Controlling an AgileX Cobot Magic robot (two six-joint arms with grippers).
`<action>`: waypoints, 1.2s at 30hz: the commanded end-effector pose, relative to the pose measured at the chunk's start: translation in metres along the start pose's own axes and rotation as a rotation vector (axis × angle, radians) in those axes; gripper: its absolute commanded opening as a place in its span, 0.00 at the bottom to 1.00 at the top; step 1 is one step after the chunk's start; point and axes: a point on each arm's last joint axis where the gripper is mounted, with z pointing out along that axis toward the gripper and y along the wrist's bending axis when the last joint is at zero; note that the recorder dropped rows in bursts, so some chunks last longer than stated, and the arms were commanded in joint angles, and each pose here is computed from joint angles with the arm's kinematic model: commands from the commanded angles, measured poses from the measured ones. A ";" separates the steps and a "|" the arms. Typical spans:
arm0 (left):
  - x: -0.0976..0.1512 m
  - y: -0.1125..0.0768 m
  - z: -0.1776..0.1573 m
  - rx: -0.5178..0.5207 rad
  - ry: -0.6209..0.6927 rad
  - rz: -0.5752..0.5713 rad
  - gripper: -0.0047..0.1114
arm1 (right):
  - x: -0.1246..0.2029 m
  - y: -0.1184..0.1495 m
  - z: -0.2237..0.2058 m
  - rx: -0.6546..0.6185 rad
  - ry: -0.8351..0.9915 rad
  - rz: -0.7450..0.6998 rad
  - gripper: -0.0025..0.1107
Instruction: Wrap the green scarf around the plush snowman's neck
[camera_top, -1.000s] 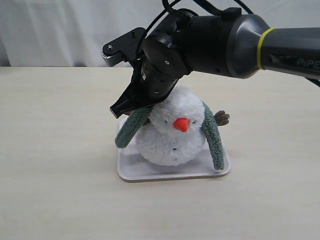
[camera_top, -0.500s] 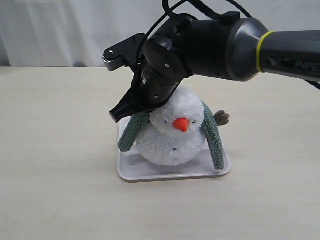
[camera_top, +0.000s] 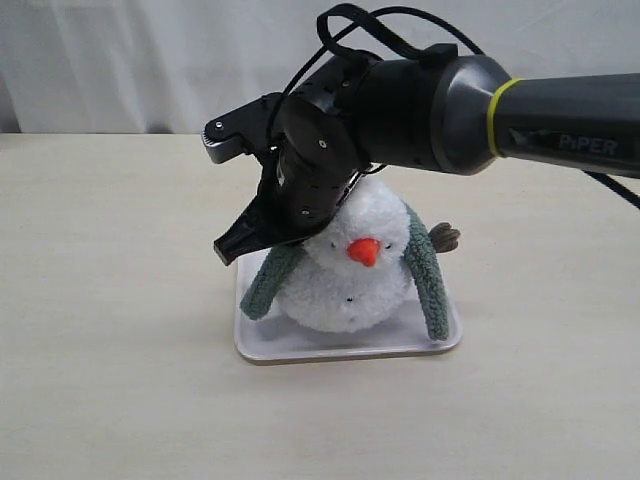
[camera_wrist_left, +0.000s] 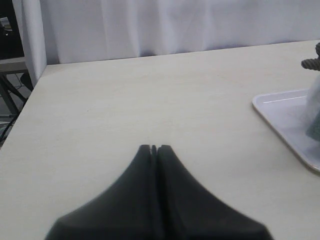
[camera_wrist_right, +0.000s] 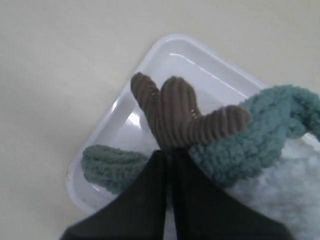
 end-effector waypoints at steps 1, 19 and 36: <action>0.000 0.000 0.000 -0.002 -0.007 -0.003 0.04 | 0.006 0.004 -0.001 -0.046 0.060 -0.039 0.06; 0.000 0.000 0.000 -0.002 -0.007 -0.003 0.04 | 0.011 0.070 -0.041 -0.240 -0.014 -0.140 0.44; 0.000 0.000 0.000 -0.002 -0.007 -0.003 0.04 | 0.003 0.035 -0.114 0.019 -0.191 0.020 0.44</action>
